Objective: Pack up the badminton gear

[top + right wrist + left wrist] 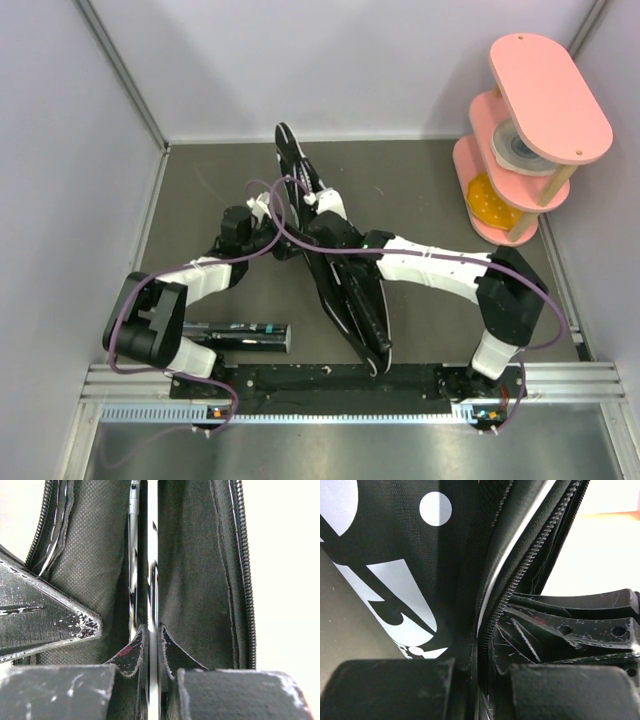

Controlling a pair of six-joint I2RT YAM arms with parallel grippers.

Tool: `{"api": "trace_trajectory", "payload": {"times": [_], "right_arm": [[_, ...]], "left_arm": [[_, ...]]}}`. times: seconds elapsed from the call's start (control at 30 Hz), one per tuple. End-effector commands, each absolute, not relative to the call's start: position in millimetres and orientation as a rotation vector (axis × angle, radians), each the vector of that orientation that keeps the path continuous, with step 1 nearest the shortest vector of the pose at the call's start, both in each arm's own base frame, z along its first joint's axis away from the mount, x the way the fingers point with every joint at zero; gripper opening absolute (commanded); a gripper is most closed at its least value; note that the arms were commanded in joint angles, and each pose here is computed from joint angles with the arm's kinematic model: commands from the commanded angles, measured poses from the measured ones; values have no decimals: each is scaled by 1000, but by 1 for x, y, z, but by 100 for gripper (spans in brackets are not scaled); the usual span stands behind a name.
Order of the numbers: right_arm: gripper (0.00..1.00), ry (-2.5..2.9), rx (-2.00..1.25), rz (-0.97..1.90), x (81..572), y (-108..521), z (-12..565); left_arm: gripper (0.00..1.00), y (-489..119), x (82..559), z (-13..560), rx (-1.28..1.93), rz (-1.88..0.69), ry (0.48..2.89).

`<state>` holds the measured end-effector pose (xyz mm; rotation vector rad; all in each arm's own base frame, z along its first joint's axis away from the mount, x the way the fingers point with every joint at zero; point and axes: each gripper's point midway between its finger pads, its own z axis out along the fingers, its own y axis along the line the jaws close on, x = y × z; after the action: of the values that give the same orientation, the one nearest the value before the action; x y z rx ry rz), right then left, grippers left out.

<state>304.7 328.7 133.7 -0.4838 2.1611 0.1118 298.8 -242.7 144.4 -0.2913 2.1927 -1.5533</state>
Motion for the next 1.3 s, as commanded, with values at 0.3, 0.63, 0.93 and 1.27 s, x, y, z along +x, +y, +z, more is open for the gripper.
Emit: {"api": "trace_trajectory", "payload": {"times": [0.3, 0.63, 0.93, 1.27], "right_arm": [[0, 1937, -308, 120, 352, 358, 145], [0, 2001, -374, 135, 338, 363, 121], [69, 2031, -472, 243, 313, 357, 179], [84, 2032, -573, 467, 303, 330, 238]], "left_arm": [[0, -248, 277, 154, -188, -1620, 2188], [0, -240, 280, 159, -185, -1606, 2176], [0, -239, 280, 159, -168, -1585, 2188], [0, -236, 281, 159, -155, -1540, 2201]]}}
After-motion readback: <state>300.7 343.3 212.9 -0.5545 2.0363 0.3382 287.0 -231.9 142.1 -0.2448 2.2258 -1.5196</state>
